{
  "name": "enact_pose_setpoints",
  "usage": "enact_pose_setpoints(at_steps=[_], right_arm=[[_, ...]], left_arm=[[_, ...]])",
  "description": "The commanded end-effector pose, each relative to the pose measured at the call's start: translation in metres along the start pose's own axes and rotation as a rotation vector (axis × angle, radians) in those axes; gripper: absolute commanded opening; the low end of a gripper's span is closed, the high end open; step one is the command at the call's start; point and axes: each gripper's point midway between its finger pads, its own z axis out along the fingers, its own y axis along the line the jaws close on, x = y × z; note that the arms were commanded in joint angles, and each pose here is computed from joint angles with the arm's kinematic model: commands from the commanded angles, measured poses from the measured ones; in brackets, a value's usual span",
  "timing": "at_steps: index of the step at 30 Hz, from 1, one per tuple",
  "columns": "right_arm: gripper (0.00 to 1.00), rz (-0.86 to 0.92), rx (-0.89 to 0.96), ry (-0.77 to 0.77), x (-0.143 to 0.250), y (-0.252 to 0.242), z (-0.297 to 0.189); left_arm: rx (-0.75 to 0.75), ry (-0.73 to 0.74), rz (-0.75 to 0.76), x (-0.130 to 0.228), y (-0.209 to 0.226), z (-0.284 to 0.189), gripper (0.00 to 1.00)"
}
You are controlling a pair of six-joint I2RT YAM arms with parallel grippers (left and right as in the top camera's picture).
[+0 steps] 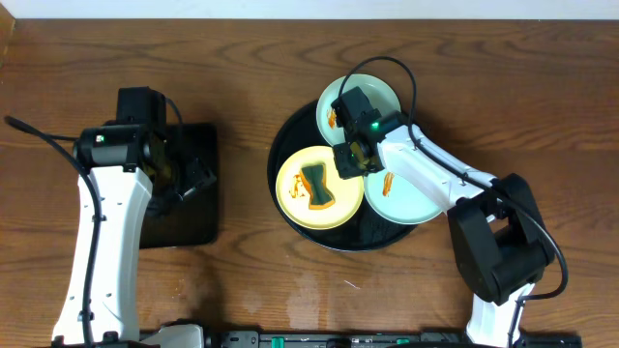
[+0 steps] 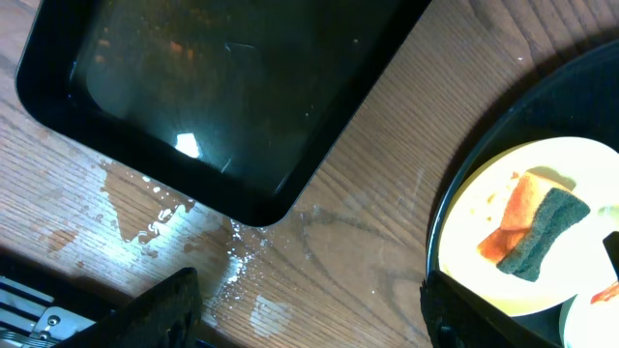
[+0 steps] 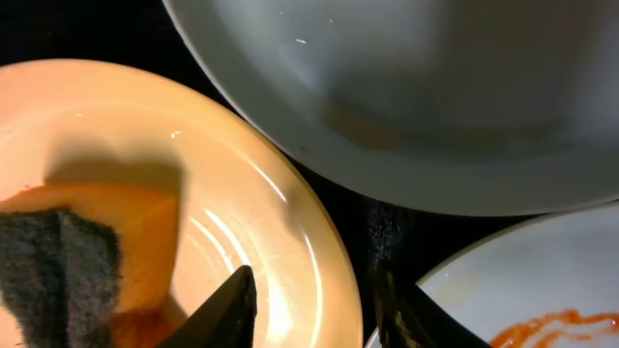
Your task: Clean dirty plates on tray and stack at the side
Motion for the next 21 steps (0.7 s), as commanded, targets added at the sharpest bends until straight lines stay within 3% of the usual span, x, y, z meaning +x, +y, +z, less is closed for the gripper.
enact_pose_setpoints(at_steps=[1, 15, 17, 19, 21], right_arm=[[0.39, -0.012, 0.026, 0.016, 0.006, -0.003, 0.008], [0.38, -0.016, 0.027, 0.026, 0.018, -0.005, 0.02], [0.33, -0.016, 0.026, 0.023, 0.017, -0.005, 0.02], [0.17, -0.016, 0.022, 0.016, 0.015, -0.004, 0.02], [0.07, -0.016, 0.013, 0.011, 0.014, -0.002, 0.02]], left_arm=[[-0.001, 0.0, 0.005, -0.001, 0.001, -0.001, 0.74], [0.013, 0.032, 0.008, 0.006, -0.001, 0.005, 0.74], [0.066, 0.054, 0.058, 0.011, -0.012, 0.008, 0.73], [0.139, 0.078, 0.156, 0.018, -0.028, 0.009, 0.73], [0.161, 0.09, 0.198, 0.024, -0.038, 0.011, 0.73]])
